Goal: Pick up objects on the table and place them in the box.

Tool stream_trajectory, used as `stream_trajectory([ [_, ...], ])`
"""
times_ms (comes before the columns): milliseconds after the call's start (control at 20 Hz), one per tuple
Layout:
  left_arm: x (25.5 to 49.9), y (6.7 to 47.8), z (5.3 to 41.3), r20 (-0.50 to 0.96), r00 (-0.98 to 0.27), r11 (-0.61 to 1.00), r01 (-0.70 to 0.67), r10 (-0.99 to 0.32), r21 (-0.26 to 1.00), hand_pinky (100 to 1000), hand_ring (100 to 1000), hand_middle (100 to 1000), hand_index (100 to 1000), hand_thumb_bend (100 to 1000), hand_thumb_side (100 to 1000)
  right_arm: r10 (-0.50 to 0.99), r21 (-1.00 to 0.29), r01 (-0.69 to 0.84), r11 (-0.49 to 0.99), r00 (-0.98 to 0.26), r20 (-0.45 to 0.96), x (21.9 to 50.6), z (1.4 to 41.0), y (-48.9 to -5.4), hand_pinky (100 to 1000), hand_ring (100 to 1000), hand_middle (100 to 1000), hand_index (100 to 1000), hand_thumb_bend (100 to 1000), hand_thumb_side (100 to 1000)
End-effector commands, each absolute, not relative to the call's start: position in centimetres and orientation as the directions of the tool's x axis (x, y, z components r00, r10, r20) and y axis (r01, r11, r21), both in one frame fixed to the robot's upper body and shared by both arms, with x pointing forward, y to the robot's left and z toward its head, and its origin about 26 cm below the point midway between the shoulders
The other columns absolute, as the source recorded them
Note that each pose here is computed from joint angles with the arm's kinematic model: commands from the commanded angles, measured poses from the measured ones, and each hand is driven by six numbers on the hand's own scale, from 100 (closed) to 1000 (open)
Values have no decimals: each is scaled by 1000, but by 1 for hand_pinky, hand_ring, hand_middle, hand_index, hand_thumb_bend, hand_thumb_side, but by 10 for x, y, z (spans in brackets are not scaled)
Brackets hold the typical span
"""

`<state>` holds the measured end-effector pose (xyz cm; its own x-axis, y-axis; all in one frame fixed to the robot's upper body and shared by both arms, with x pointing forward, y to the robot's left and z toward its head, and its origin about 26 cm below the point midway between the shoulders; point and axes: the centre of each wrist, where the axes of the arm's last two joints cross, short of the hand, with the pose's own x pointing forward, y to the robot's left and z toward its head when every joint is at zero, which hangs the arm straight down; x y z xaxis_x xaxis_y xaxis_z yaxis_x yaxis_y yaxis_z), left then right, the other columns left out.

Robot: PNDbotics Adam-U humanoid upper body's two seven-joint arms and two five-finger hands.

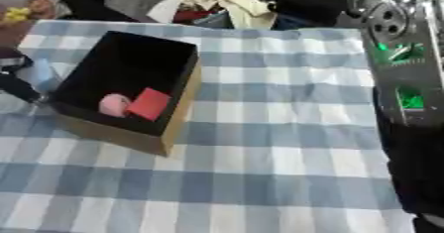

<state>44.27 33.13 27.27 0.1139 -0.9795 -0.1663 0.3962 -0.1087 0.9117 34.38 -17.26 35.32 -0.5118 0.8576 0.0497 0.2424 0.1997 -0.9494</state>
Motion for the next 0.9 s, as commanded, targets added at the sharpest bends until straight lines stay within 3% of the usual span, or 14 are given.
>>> stream_trajectory([
  [50, 435, 337, 300, -176, 133, -121, 346, -975, 931, 755, 805, 710, 825, 100, 590, 861, -942, 265, 207, -507, 46, 341, 358, -175, 946, 929, 830, 900, 100, 1000],
  [450, 431, 335, 311, -177, 125, -128, 326, -976, 937, 745, 802, 716, 826, 100, 586, 858, -942, 259, 213, -510, 54, 341, 356, -174, 947, 929, 829, 898, 100, 998],
  [600, 429, 326, 320, -161, 88, -128, 298, -983, 946, 733, 799, 710, 820, 100, 547, 859, -941, 261, 216, -509, 56, 341, 356, -174, 947, 928, 829, 894, 100, 996],
  [900, 422, 290, 345, -125, -34, -130, 211, -992, 969, 709, 794, 702, 813, 100, 553, 859, -940, 262, 219, -509, 58, 340, 356, -174, 947, 928, 829, 894, 100, 997],
])
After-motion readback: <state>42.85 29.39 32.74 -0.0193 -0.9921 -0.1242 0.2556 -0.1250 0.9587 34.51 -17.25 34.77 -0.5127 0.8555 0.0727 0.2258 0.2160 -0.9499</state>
